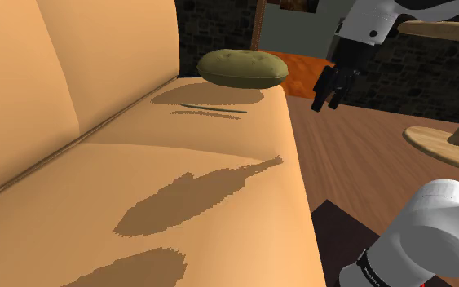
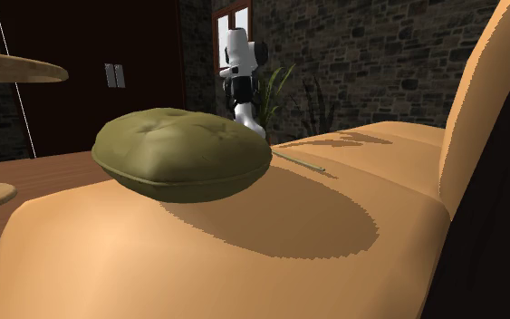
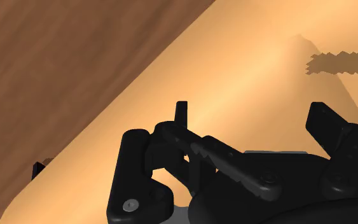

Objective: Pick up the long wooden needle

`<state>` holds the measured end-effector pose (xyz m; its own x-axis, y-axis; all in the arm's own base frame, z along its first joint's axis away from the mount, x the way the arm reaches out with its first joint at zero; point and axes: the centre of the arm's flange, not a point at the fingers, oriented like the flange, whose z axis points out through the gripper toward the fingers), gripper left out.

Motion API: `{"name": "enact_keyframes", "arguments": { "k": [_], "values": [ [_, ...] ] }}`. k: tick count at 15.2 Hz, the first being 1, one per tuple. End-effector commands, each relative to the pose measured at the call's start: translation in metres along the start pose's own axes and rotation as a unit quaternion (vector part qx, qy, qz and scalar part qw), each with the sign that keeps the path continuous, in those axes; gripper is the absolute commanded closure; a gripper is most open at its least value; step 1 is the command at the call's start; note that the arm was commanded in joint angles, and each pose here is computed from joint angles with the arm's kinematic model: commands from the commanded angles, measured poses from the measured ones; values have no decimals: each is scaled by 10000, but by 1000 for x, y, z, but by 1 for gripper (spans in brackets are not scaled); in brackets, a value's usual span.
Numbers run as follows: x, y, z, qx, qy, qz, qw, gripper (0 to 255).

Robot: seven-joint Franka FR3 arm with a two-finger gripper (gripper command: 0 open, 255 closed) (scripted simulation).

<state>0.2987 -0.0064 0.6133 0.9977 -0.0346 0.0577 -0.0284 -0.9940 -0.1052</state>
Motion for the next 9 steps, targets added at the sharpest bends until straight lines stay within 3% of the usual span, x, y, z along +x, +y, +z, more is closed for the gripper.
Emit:
{"name": "enact_keyframes", "arguments": {
  "k": [1,9],
  "values": [
    [0,0,0,0,0,0,10000,0],
    [109,-31,19,-258,-270,-985,9944,0]
  ]
}}
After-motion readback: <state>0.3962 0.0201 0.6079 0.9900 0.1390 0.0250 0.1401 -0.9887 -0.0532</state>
